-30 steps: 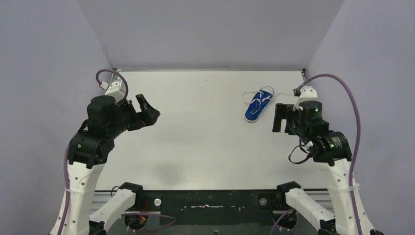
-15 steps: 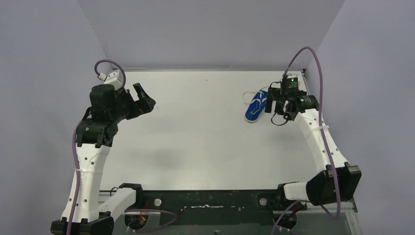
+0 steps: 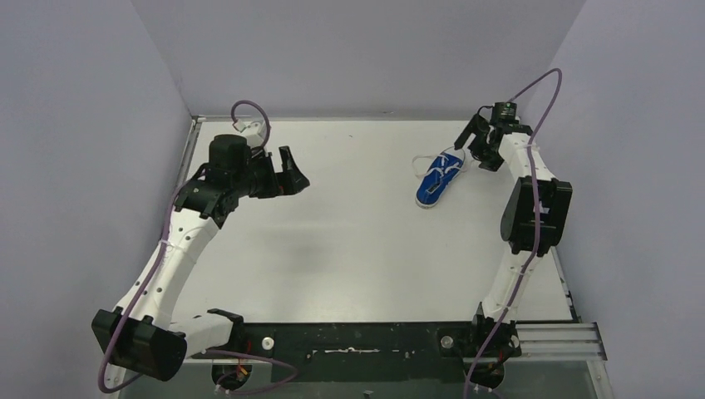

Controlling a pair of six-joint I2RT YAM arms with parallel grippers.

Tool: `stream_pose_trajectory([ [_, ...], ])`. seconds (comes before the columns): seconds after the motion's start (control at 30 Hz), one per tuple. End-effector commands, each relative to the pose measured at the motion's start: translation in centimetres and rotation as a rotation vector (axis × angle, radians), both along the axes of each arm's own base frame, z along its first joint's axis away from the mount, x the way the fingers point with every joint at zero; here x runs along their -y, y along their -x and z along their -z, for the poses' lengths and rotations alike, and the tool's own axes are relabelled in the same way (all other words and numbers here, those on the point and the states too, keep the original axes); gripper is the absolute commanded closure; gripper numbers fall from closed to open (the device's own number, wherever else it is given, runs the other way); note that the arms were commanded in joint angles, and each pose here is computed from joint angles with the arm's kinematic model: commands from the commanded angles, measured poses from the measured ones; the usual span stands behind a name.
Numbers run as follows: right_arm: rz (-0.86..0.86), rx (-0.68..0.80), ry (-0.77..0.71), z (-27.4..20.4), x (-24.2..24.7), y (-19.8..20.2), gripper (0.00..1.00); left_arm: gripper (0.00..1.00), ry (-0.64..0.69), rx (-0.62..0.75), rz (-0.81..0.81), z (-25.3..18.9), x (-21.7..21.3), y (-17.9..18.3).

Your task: Tie the shoes

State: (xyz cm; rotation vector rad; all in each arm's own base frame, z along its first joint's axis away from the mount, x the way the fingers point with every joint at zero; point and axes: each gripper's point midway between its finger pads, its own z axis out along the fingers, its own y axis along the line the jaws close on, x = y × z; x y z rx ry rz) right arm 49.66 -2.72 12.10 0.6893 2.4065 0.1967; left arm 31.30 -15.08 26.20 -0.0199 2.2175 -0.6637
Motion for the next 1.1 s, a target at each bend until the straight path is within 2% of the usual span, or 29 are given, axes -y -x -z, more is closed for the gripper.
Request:
stream_pose_trajectory([
  [0.0, 0.041, 0.085, -0.169, 0.4, -0.7, -5.0, 0.06, 0.05, 0.065, 0.051, 0.094, -1.0, 2.6, 0.4],
  [0.3, -0.001, -0.01, -0.242, 6.7, -2.0, -5.2, 0.1, 0.06, 0.068, 0.026, 0.173, -0.9, 4.5, 3.9],
  [0.5, -0.083, -0.084, -0.275, 8.4, -5.4, -2.2, 0.22, 0.06, 0.037, 0.008, 0.171, -1.0, 3.9, 5.2],
  [0.67, -0.187, -0.164, -0.292, 9.8, -9.9, 2.6, 0.37, 0.06, 0.013, -0.056, 0.179, 0.4, 3.6, 5.8],
  [0.77, -0.256, -0.199, -0.316, 9.8, -13.5, 6.1, 0.45, 0.07, 0.008, -0.175, 0.215, 2.7, 4.3, 6.5],
  [0.9, -0.319, -0.238, -0.345, 9.7, -17.7, 11.5, 0.47, 0.11, 0.034, -0.313, 0.256, 5.4, 5.4, 7.6],
  [1.07, -0.305, -0.218, -0.388, 9.0, -20.8, 16.8, 0.48, 0.12, 0.146, -0.406, 0.288, 7.7, 7.8, 8.3],
])
